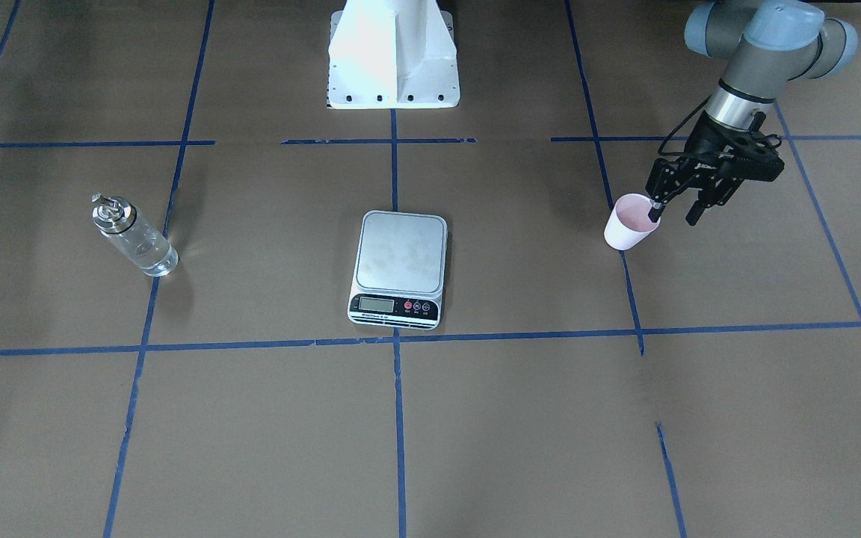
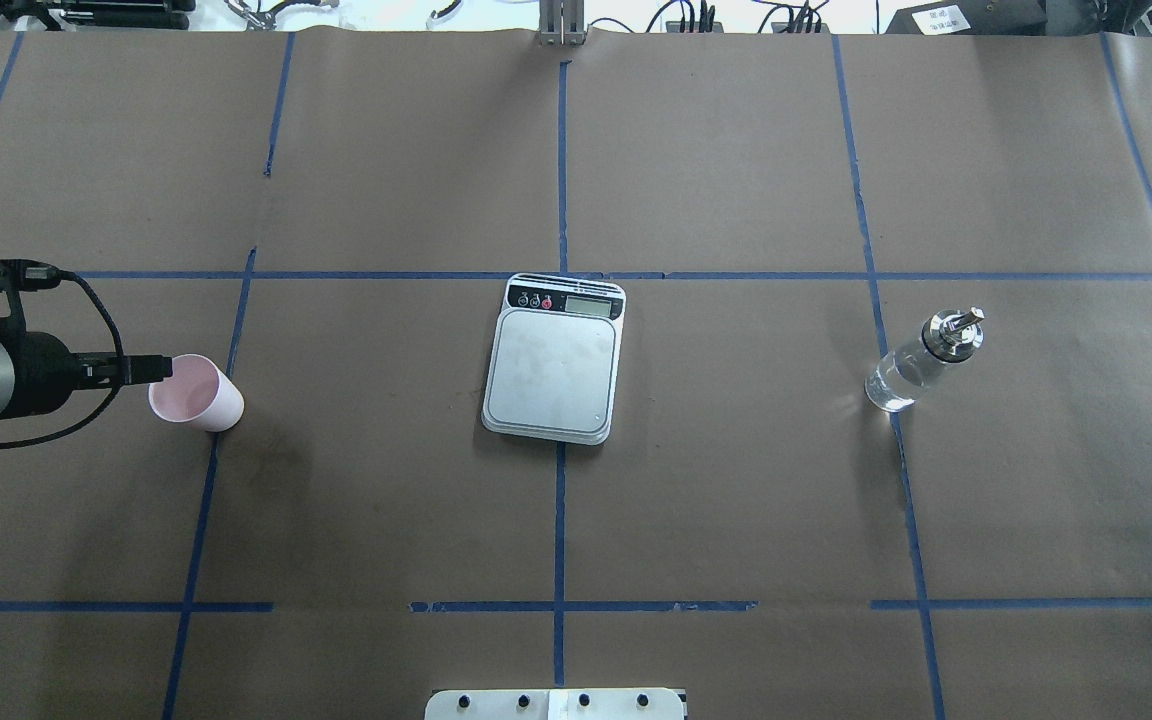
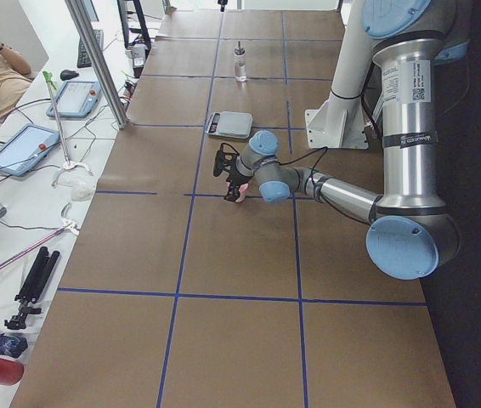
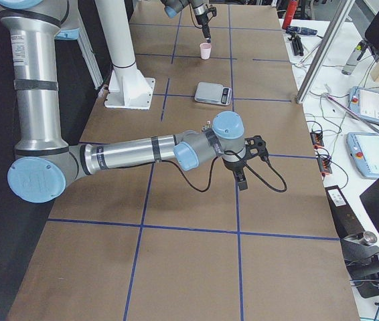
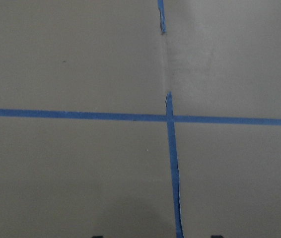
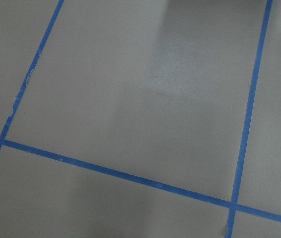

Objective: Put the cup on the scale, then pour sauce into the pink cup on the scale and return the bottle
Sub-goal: 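Reach the left gripper to the pink cup and grasp its rim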

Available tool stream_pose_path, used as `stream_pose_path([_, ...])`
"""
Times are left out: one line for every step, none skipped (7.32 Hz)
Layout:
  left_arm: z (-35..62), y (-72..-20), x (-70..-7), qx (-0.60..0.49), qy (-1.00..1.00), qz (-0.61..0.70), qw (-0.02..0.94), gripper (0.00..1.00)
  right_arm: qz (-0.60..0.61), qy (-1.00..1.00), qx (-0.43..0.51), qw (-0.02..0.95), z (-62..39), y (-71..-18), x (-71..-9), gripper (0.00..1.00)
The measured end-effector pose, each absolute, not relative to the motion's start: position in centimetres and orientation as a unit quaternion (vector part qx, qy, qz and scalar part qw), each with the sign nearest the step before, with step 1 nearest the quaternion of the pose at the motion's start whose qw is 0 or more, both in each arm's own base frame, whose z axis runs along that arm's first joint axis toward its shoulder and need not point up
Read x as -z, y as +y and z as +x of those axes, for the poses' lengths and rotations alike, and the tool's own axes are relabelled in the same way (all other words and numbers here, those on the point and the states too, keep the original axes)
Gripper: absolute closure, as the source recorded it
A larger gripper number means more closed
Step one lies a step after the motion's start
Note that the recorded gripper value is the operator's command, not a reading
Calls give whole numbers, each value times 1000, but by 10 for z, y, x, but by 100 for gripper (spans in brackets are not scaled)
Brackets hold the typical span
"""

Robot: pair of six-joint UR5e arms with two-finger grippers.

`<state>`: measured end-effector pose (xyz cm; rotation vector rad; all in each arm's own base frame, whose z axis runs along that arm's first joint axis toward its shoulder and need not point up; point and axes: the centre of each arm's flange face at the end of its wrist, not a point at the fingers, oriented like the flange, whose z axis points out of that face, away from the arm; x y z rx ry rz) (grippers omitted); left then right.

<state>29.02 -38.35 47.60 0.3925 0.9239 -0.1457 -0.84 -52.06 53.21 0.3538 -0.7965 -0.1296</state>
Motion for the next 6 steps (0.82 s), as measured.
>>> stream_pose_path([295, -378, -479, 65, 440, 186, 876, 62, 171, -386, 63, 905, -8, -520, -532, 0])
stream_pose_path([298, -375, -479, 61, 440, 185, 876, 68, 171, -386, 62, 905, -8, -520, -532, 0])
stream_pose_path([300, -373, -478, 58, 441, 185, 876, 79, 171, -386, 62, 904, -8, -520, -532, 0])
stream_pose_path([301, -372, -475, 57, 443, 185, 875, 94, 172, -386, 63, 904, -8, -520, -532, 0])
stream_pose_path([302, -371, -471, 55, 446, 187, 873, 100, 172, -386, 63, 904, -8, -520, -531, 0])
stream_pose_path([301, -370, -465, 54, 450, 189, 871, 100, 172, -386, 63, 904, -8, -520, -531, 0])
